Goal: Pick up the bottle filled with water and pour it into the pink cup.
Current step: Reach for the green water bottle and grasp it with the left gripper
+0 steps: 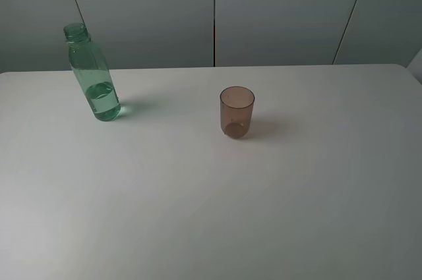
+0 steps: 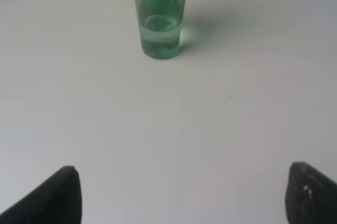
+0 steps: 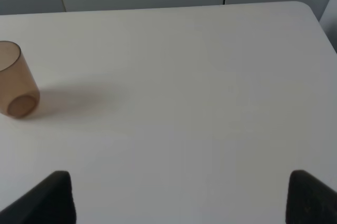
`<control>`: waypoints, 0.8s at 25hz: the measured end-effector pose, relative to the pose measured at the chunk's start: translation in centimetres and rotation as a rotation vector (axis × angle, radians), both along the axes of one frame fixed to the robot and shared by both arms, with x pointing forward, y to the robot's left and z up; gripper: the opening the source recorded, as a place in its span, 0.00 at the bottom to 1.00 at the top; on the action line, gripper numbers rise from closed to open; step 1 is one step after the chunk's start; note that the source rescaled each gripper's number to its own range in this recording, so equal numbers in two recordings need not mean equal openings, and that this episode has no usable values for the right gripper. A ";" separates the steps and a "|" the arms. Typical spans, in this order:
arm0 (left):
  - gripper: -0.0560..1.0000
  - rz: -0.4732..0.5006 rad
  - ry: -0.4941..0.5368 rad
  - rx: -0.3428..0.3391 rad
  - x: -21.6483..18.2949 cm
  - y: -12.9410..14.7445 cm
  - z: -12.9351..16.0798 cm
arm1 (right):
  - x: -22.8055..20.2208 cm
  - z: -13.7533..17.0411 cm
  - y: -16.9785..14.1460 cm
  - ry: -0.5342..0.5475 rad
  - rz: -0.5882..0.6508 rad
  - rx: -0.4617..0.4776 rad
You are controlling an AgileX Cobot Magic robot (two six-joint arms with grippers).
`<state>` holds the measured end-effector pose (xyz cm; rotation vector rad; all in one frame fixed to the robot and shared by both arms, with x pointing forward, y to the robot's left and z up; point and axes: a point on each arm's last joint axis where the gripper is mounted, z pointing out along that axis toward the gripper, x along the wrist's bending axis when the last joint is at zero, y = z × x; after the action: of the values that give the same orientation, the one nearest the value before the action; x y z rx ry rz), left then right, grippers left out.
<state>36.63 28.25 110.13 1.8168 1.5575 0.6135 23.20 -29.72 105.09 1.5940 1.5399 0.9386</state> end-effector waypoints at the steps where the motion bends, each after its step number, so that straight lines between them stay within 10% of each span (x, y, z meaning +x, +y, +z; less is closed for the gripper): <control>1: 0.99 -0.001 0.000 -0.008 1.3 -0.1 -0.3 | 0.0 0.0 0.0 0.000 0.000 0.000; 12: 0.99 -0.085 -0.084 0.055 11.4 -3.2 -5.9 | 0.0 0.0 0.0 0.000 0.000 0.000; 20: 0.99 -0.025 -0.093 0.117 11.8 -2.6 -13.7 | 0.0 0.0 0.0 0.000 0.000 0.000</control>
<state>48.45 25.70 96.45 1.8630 1.4618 0.7809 23.20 -29.72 105.09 1.5940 1.5399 0.9386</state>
